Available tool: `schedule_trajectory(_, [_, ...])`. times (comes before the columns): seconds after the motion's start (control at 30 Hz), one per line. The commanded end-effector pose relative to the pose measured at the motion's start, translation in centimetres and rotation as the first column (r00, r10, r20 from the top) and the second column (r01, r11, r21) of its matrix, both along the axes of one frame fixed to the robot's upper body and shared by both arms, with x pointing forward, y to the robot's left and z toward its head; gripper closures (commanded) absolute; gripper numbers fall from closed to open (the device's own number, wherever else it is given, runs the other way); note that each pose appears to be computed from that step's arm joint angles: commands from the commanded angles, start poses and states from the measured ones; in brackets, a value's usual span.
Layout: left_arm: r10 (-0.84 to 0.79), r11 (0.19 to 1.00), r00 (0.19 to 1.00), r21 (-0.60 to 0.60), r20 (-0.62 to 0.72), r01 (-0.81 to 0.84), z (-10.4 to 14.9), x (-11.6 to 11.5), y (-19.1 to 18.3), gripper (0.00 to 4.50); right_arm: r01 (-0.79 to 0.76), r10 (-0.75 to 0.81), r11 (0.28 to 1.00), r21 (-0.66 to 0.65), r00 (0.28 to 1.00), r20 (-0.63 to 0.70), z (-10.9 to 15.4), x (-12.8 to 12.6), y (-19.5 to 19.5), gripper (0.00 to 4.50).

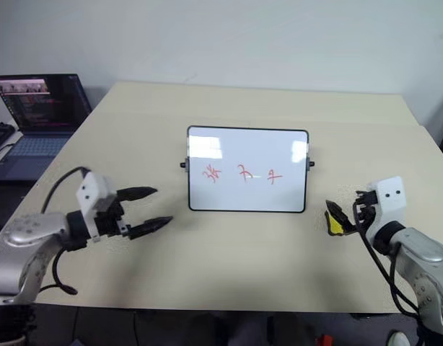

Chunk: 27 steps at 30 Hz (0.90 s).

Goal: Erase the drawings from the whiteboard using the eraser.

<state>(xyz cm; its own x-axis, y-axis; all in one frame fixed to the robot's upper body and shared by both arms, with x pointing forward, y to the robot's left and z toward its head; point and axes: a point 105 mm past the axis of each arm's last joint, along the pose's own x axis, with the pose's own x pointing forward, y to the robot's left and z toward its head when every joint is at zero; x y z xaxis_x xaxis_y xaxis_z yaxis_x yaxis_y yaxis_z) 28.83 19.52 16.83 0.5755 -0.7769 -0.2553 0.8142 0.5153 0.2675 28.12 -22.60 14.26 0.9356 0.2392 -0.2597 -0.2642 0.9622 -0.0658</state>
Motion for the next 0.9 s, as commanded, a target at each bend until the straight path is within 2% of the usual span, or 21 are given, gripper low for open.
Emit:
schedule_trajectory(0.03, [-0.104,0.994,0.994,-0.012,0.046,0.104,1.9,-0.3,-2.0,0.03,0.034,-0.032,0.997,-0.066,0.999,0.036,0.3,0.4,0.0,0.0])
schedule_trajectory(0.4, [-0.16,0.987,0.985,-0.005,0.061,0.161,1.8,0.7,-3.8,0.03,0.141,-0.14,0.99,0.015,0.989,-0.057,-2.3,2.0,0.2,0.0])
schedule_trajectory(0.9, [-0.17,0.985,0.984,0.01,0.054,0.17,1.3,0.7,-4.0,0.03,0.168,-0.164,0.986,0.024,0.98,-0.114,-4.2,1.2,1.5,0.0])
